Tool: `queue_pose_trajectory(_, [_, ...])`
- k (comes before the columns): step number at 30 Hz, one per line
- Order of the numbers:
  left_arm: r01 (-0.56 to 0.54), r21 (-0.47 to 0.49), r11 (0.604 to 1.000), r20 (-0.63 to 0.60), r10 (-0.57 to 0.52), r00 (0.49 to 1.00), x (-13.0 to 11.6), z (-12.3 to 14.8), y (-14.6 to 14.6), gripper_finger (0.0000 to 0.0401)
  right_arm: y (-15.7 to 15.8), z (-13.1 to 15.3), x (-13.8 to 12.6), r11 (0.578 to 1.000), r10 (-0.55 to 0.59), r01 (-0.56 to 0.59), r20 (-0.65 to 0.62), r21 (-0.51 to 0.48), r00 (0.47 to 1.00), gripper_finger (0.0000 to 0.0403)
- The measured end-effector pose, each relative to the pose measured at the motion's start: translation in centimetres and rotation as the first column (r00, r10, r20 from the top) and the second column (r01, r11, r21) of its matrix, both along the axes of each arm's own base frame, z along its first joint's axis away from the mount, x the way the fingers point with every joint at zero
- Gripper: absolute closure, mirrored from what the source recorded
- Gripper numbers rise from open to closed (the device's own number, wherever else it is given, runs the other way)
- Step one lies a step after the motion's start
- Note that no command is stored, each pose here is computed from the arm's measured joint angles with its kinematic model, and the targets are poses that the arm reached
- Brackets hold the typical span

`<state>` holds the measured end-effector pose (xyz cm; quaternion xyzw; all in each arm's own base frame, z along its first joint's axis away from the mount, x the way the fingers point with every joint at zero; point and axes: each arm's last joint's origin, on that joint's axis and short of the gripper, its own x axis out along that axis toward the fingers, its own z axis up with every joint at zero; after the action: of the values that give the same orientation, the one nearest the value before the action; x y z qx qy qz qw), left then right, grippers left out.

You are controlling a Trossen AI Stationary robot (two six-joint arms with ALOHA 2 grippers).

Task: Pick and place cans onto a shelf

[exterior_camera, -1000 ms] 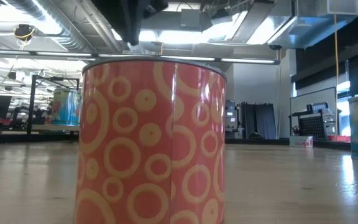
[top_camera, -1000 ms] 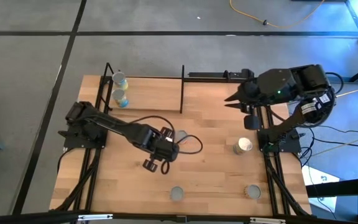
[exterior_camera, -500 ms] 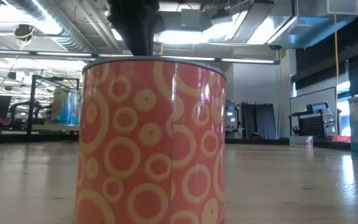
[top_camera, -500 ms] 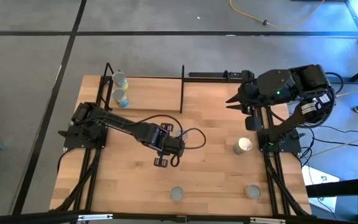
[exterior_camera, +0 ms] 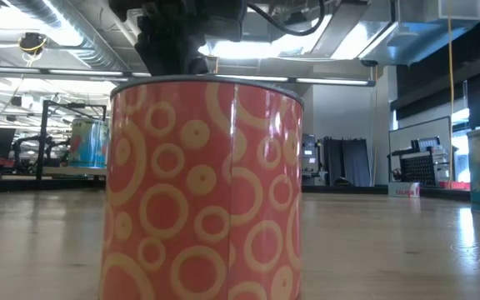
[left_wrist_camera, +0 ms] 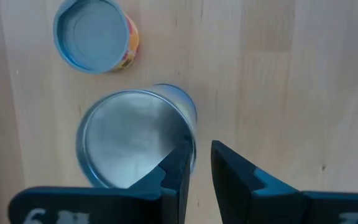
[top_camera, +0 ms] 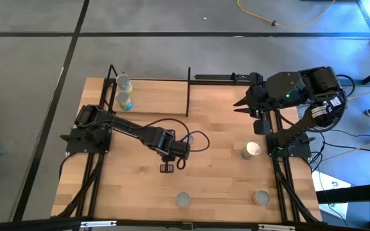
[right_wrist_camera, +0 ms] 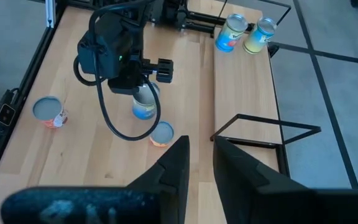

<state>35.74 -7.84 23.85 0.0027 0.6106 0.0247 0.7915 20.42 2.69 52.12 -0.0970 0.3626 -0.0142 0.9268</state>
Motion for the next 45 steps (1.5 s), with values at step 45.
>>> queue_pose_trajectory(45, [-0.056,0.015,0.998,0.016,0.056,0.998,0.2,3.2,1.0,0.0401,0.0,0.0,0.0,1.000,0.000,0.000,0.000,-0.001,1.000,0.0330])
